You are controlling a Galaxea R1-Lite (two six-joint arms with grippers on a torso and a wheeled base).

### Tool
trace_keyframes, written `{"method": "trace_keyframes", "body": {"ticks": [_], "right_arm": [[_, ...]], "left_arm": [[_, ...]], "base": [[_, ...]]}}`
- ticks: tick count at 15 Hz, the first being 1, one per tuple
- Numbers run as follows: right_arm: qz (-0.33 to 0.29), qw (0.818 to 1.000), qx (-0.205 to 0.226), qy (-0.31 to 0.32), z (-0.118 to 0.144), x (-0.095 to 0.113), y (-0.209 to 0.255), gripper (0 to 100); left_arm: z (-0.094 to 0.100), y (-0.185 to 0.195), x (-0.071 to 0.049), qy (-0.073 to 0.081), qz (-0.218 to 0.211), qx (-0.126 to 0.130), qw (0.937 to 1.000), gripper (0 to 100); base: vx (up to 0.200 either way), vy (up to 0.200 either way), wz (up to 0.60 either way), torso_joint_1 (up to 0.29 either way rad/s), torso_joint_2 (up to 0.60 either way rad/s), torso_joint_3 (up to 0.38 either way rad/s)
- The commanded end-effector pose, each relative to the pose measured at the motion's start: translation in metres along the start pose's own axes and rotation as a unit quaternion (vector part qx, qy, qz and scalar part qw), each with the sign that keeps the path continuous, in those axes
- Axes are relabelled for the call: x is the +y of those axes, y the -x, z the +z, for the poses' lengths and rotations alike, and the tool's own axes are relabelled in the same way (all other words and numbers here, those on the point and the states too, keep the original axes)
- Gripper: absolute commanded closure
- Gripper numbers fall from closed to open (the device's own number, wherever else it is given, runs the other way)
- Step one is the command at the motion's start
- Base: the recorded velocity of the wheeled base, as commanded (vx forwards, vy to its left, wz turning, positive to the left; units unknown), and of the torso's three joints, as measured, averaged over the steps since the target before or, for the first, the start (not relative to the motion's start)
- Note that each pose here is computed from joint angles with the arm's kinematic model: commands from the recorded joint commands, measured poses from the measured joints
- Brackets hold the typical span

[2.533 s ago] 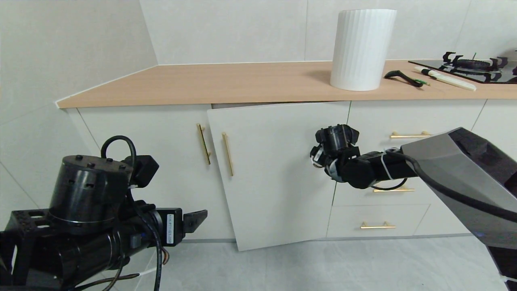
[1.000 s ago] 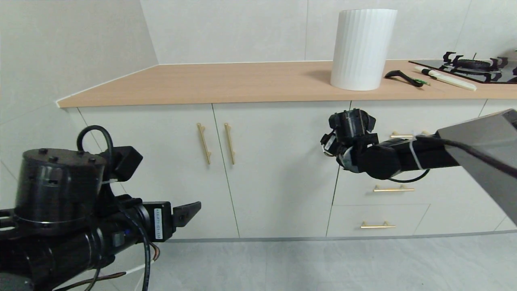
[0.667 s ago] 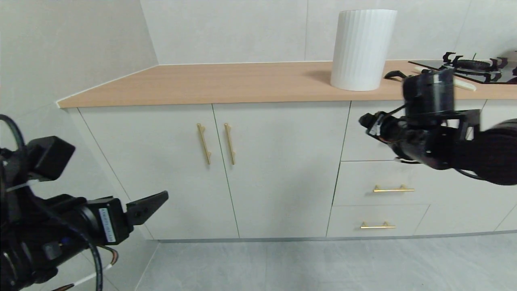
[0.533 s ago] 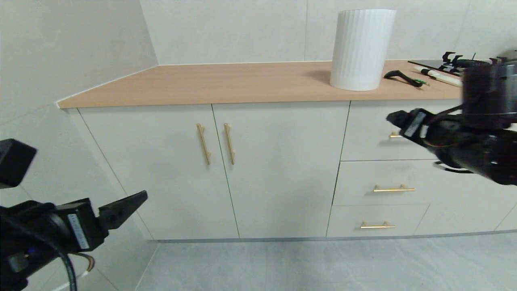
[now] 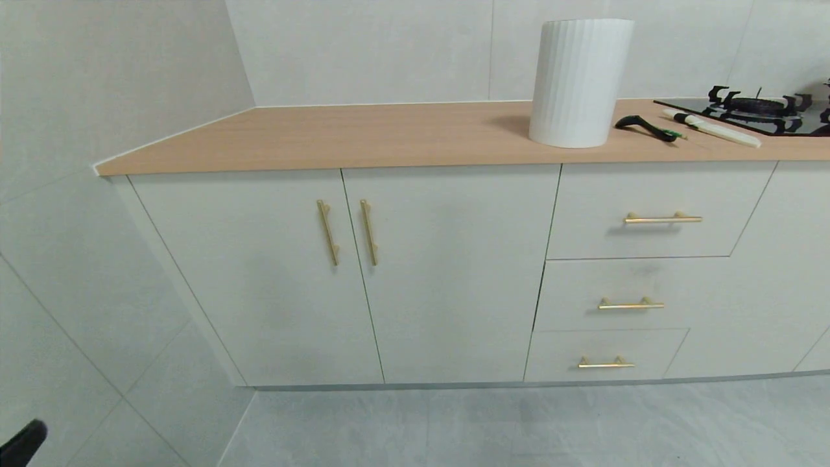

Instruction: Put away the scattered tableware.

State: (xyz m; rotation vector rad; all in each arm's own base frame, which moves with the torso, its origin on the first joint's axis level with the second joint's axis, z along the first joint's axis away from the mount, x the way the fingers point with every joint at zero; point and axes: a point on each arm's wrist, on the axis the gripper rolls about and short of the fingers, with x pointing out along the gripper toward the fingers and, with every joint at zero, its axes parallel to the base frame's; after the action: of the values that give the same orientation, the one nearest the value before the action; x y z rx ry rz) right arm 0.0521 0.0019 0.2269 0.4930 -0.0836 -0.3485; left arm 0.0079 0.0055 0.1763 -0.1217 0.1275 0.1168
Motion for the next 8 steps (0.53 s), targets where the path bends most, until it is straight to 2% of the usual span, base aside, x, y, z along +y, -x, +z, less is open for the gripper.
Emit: {"method": "trace_keyframes", "body": {"ticks": [1,4,6,7,8], "right_arm": [[-0.048,0.995,-0.083,-0.017,-0.024,-0.053,0.047,0],[-0.058,0.993,-0.102,-0.014,-0.036,-0.066,0.068,0],[-0.059,0.993,-0.098,-0.001,-0.054,-0.079,0.083,0],[-0.072,0.995,-0.073,0.010,-0.065,-0.085,0.082,0],[-0.080,0.995,-0.065,0.014,-0.069,-0.086,0.081,0]], "left_arm": [[-0.027,0.039,0.012,0.018,0.044,-0.066,0.9967,0],[-0.047,0.060,0.013,0.027,0.073,-0.103,0.9917,0],[-0.057,0.055,0.015,0.030,0.103,-0.086,0.9905,0],[-0.059,0.054,0.015,0.023,0.104,-0.082,0.9909,0],[-0.059,0.054,0.015,0.013,0.100,-0.081,0.9916,0]], "base": [[0.000,0.000,0.00,0.000,0.00,0.000],[0.000,0.000,0.00,0.000,0.00,0.000],[0.000,0.000,0.00,0.000,0.00,0.000],[0.000,0.000,0.00,0.000,0.00,0.000],[0.000,0.000,0.00,0.000,0.00,0.000]]}}
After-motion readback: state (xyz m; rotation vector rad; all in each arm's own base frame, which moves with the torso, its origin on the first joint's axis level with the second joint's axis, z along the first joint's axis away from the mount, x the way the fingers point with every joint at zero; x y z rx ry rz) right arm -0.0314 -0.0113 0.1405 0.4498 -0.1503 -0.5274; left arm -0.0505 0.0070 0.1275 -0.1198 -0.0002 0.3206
